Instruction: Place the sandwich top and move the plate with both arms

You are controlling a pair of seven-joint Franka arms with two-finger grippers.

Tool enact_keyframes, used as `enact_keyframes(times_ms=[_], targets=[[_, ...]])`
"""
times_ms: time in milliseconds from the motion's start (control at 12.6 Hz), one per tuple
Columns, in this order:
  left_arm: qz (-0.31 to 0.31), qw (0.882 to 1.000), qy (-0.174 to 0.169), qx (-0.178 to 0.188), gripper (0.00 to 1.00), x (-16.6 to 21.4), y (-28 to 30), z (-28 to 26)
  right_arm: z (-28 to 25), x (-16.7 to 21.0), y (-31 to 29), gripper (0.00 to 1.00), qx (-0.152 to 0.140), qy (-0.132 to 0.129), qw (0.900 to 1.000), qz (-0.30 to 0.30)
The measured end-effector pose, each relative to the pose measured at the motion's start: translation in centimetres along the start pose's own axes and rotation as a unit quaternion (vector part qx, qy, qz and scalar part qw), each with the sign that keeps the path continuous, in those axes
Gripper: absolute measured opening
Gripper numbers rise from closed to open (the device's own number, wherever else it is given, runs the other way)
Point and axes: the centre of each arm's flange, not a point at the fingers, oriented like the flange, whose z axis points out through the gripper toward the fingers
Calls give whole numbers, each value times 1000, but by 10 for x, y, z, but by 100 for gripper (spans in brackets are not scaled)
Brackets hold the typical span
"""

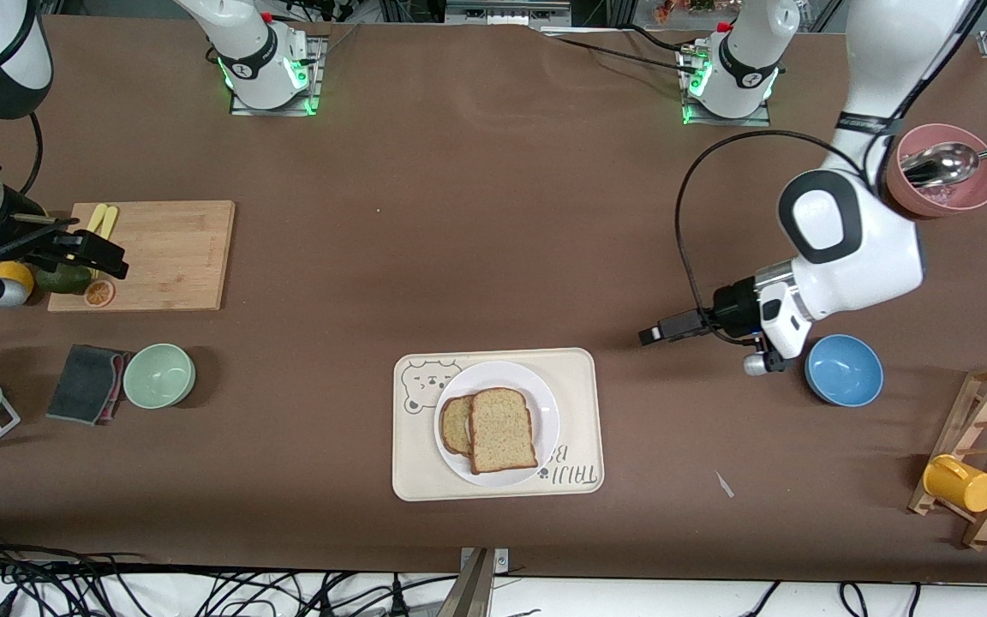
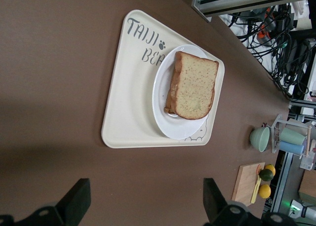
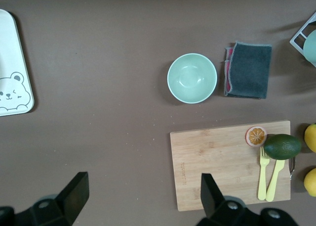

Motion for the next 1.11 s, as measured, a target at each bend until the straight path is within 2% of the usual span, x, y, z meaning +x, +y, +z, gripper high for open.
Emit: enact_keyframes(times_ms=[238,397,556,715,1032,1112], targets=[[10,997,3,79,100,0,-2,-30,-2,-1,-2,100,0,2,1000,-2],[17,989,12,143,100,-3,1,-45,-2,-1,-2,100,0,2,1000,-2],[22,976,24,216,100,-4,-2,-66,-2,-1,-2,100,0,2,1000,-2],[29,961,37,273,100,-6,-5,-88,-3,-1,-1,100,0,3,1000,-1],[17,954,44,296,100,-13,-3,-142,-4,-1,0,100,0,4,1000,0],[20,948,40,316,100,-15,1,-161,-5,0,1,100,0,4,1000,1]])
